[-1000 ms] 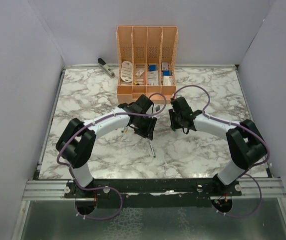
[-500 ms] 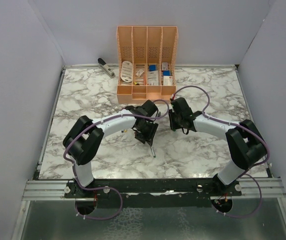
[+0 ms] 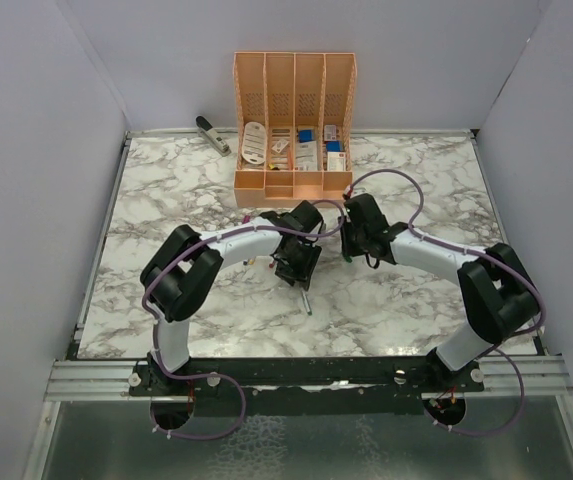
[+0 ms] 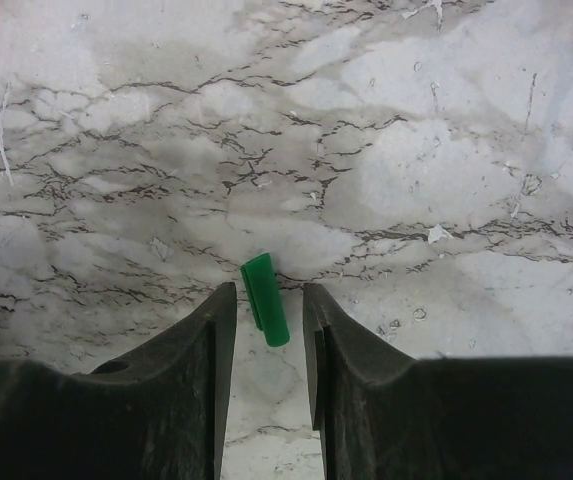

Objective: Insert the pens into the pen caps

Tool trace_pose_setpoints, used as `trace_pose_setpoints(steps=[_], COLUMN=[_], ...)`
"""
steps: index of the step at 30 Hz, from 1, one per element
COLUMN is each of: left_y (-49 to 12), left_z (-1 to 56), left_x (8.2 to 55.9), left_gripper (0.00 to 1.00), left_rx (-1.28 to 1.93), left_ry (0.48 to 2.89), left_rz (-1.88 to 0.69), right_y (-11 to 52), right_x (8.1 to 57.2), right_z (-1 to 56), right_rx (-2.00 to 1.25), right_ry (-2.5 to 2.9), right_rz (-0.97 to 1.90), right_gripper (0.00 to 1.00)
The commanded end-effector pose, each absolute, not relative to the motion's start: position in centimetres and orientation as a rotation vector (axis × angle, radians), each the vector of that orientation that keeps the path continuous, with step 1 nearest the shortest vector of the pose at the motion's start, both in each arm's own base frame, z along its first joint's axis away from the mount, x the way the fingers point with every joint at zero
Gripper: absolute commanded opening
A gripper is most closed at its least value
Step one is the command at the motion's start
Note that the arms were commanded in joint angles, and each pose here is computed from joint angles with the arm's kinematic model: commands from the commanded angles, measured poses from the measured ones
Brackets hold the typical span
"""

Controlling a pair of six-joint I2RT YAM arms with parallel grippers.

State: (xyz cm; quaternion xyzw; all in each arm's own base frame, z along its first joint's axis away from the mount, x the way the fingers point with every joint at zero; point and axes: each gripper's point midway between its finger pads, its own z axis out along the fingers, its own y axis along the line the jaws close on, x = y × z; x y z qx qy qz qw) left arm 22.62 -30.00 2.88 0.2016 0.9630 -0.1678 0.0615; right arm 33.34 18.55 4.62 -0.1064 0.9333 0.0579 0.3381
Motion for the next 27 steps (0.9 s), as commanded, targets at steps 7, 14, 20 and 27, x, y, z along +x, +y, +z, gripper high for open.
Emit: trace_pose_setpoints(steps=[7,14,20,27], left_y=[-29.4,-28.0,-26.0,-23.6], left_z=[0.6,-0.2,-1.2,-1.5], left_x=[21.3,22.2,24.1,23.6], left_gripper=[0.37,0.31,0.33,0.33], left_rx=[0.663,0.761,0.872,0.876], left_ry=[2.977,2.971,2.929,2.948], left_rz=[-0.462,-0.303,-0.036,0.118], right_y=[17.4,17.4,17.2,17.1], right_x=[34.9,35.4,35.4,35.4], right_z=[7.6,8.5,8.5,8.6], right_rx=[-0.183,-0.165,-0.157,-0.151], right_ry=[2.342,2.319,2.32,2.319], right_rz=[0.107,0.109,0.103,0.097], right_gripper=[0.33,0.33,0.33,0.33])
